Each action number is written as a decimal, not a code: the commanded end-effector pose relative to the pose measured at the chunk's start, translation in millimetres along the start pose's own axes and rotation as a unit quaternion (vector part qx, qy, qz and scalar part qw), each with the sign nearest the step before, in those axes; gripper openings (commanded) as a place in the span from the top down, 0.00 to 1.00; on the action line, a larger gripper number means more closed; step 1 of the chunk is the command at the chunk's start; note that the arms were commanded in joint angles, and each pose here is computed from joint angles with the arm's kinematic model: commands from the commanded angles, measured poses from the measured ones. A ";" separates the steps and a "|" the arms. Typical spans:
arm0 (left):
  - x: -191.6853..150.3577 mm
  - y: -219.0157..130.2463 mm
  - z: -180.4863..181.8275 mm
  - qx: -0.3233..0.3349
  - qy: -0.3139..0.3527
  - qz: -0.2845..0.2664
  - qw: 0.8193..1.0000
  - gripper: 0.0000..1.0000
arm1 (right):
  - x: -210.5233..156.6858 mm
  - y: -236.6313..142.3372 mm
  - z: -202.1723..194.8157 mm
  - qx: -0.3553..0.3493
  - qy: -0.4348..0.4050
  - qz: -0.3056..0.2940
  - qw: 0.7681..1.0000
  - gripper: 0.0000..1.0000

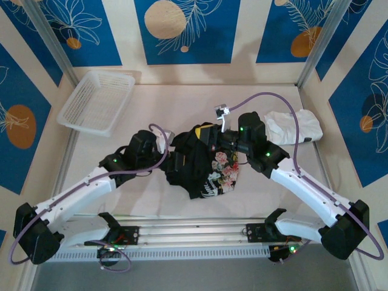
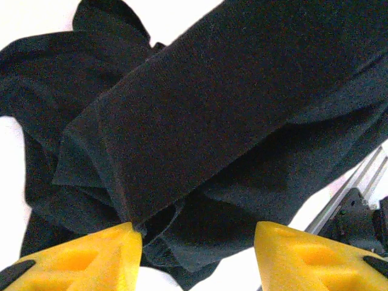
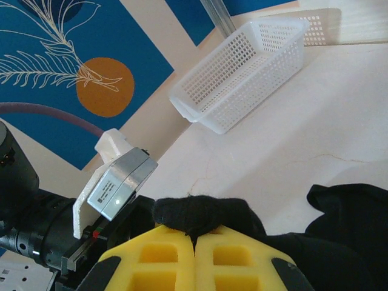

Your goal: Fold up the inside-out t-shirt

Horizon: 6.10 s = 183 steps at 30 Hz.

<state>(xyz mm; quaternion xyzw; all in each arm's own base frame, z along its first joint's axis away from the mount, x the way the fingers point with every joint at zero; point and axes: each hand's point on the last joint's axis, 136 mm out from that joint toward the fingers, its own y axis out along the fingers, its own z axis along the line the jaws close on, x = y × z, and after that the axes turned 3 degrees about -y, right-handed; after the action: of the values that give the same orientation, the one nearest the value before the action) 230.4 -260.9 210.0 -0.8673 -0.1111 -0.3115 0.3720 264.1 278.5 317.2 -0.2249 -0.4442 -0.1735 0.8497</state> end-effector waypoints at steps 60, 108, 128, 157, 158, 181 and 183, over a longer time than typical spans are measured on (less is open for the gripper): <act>55.0 -73.1 -44.3 -0.010 0.154 -0.115 0.981 1.00 | -3.9 -10.7 -53.9 -0.049 0.044 0.067 0.996 1.00; 39.3 -92.0 -99.2 -0.140 0.256 -0.055 0.955 1.00 | -75.4 20.1 16.6 0.175 -0.284 0.145 0.932 0.29; 74.9 -82.1 -35.1 0.035 0.158 -0.154 0.975 0.93 | -51.7 49.1 20.5 0.130 -0.114 0.111 0.979 1.00; 77.1 -60.7 -23.9 -0.057 0.065 -0.120 0.989 0.23 | -40.6 45.1 19.0 0.088 -0.111 0.111 0.984 1.00; 78.3 -58.5 -24.9 -0.063 0.064 -0.120 0.989 0.26 | -40.5 44.3 19.5 0.088 -0.112 0.110 0.984 1.00; 76.8 -47.6 -20.9 -0.093 0.053 -0.109 0.988 0.79 | -37.7 41.5 17.4 0.082 -0.112 0.106 0.985 1.00; 80.1 -49.2 -19.8 -0.089 0.052 -0.113 0.988 0.92 | -39.5 42.8 14.9 0.078 -0.109 0.109 0.985 1.00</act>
<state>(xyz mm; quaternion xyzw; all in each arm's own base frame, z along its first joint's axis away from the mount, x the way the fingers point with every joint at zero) 263.0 -248.3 291.3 -0.8631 -0.1534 -0.3986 0.2695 252.9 327.1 266.3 -0.2276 -0.5103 -0.0085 0.8293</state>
